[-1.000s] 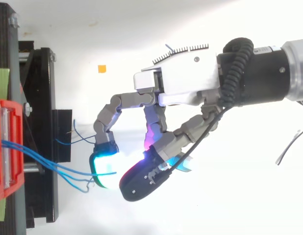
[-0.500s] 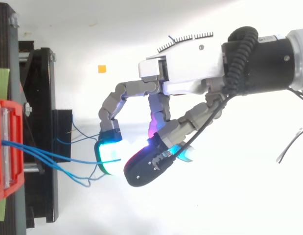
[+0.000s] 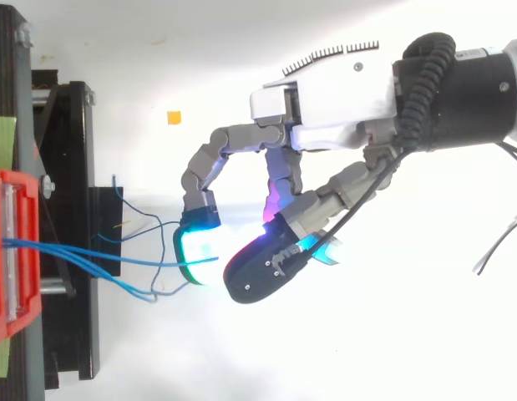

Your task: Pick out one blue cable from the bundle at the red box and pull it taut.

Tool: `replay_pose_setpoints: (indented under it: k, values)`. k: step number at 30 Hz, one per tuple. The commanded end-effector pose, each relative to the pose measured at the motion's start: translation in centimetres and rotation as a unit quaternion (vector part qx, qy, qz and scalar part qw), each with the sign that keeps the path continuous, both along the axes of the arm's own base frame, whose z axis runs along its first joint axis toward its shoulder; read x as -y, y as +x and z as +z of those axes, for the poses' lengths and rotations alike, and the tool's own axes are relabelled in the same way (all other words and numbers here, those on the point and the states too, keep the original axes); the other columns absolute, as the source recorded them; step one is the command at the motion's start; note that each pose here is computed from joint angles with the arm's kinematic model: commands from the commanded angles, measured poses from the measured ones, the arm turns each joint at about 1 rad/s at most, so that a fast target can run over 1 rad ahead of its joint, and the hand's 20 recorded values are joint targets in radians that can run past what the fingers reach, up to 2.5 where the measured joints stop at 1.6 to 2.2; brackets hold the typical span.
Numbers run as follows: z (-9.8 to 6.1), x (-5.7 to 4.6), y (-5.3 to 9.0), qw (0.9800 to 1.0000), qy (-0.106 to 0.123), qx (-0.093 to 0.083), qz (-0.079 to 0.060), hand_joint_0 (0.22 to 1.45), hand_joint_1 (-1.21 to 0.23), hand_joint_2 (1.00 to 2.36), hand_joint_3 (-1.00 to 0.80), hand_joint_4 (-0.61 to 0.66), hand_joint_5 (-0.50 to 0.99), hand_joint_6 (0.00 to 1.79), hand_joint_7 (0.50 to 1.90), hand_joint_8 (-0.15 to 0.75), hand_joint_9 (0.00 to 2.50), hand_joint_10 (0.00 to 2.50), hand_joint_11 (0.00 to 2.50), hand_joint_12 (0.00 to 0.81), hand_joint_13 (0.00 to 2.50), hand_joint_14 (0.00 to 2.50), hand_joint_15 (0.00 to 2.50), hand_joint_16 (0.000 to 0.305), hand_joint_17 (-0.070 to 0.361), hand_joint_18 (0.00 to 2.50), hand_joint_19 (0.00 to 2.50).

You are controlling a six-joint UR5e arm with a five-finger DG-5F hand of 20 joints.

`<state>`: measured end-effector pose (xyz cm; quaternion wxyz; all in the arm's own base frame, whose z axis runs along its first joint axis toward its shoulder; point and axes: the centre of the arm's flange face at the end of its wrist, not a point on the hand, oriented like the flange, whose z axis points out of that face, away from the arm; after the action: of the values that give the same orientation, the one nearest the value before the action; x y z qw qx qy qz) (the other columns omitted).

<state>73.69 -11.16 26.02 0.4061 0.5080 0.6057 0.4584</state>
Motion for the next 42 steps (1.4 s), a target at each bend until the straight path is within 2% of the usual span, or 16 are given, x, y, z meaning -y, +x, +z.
replay_pose_setpoints:
  k: [1, 8, 10, 13, 14, 17, 20, 22, 26, 32, 36, 38, 42]
  values:
    - [0.0, 0.1, 0.0, 1.0000, -0.001, 0.000, -0.003, 0.55, -0.88, 1.19, -0.08, -0.21, 0.00, 0.89, 0.96, 0.295, 1.70, 0.03, 0.81, 0.398, 1.26, 0.02, 0.60, 0.065, 0.146, 1.06, 0.58]
    - [-1.3, 0.3, -0.6, 0.9999, 0.000, -0.012, -0.004, 0.55, -0.88, 1.21, -0.09, -0.20, 0.00, 0.89, 0.96, 0.290, 1.70, 0.03, 0.83, 0.402, 1.25, 0.02, 0.60, 0.066, 0.148, 1.08, 0.58]
    - [-2.6, 0.2, -1.1, 0.9998, 0.001, -0.019, -0.006, 0.55, -0.88, 1.21, -0.09, -0.20, 0.00, 0.89, 0.96, 0.296, 1.70, 0.03, 0.82, 0.402, 1.25, 0.02, 0.60, 0.066, 0.147, 1.08, 0.57]
    - [-3.7, 0.2, -1.3, 0.9999, 0.001, -0.009, -0.006, 0.55, -0.88, 1.21, -0.09, -0.20, 0.00, 0.89, 0.96, 0.290, 1.70, 0.03, 0.83, 0.398, 1.25, 0.02, 0.60, 0.065, 0.147, 1.07, 0.57]
    - [-3.9, 0.2, -1.2, 1.0000, 0.002, 0.001, -0.005, 0.54, -0.88, 1.21, -0.09, -0.20, 0.00, 0.89, 0.97, 0.298, 1.70, 0.03, 0.83, 0.403, 1.26, 0.02, 0.60, 0.065, 0.147, 1.08, 0.58]
    - [-3.9, 0.2, -1.2, 1.0000, 0.002, 0.004, -0.005, 0.55, -0.88, 1.21, -0.09, -0.20, 0.00, 0.89, 0.96, 0.295, 1.71, 0.03, 0.83, 0.403, 1.26, 0.02, 0.60, 0.065, 0.147, 1.08, 0.57]
    - [-3.1, 0.3, -1.3, 0.9999, 0.002, 0.008, -0.006, 0.54, -0.88, 1.21, -0.09, -0.20, 0.00, 0.89, 0.96, 0.298, 1.71, 0.03, 0.82, 0.399, 1.26, 0.02, 0.60, 0.065, 0.147, 1.08, 0.58]
    - [-1.1, 0.3, -1.5, 0.9997, 0.001, 0.021, -0.008, 0.54, -0.88, 1.22, -0.09, -0.20, 0.00, 0.89, 0.97, 0.292, 1.71, 0.03, 0.83, 0.401, 1.26, 0.02, 0.60, 0.065, 0.147, 1.08, 0.57]
    - [-0.1, 0.4, -1.9, 0.9997, 0.001, 0.020, -0.012, 0.54, -0.88, 1.22, -0.09, -0.20, 0.00, 0.89, 0.96, 0.291, 1.71, 0.03, 0.83, 0.400, 1.26, 0.02, 0.60, 0.065, 0.147, 1.08, 0.57]
    - [-0.3, 0.5, -1.9, 0.9996, -0.005, 0.018, -0.023, 0.54, -0.88, 1.22, -0.09, -0.20, 0.00, 0.89, 0.97, 0.297, 1.71, 0.03, 0.82, 0.400, 1.26, 0.02, 0.59, 0.065, 0.147, 1.08, 0.57]
    - [-0.2, 0.2, -1.8, 0.9996, -0.004, 0.020, -0.021, 0.54, -0.88, 1.22, -0.09, -0.20, 0.00, 0.89, 0.96, 0.294, 1.71, 0.03, 0.81, 0.398, 1.26, 0.02, 0.59, 0.065, 0.147, 1.08, 0.57]
    - [-0.1, 0.3, -1.6, 0.9994, -0.004, 0.027, -0.022, 0.54, -0.88, 1.22, -0.09, -0.21, 0.00, 0.89, 0.96, 0.298, 1.71, 0.03, 0.82, 0.399, 1.26, 0.02, 0.59, 0.066, 0.148, 1.08, 0.57]
    - [0.3, 0.3, -1.0, 0.9984, -0.003, 0.054, -0.020, 0.54, -0.88, 1.22, -0.09, -0.20, 0.00, 0.89, 0.96, 0.301, 1.71, 0.03, 0.82, 0.404, 1.26, 0.02, 0.59, 0.065, 0.147, 1.08, 0.56]
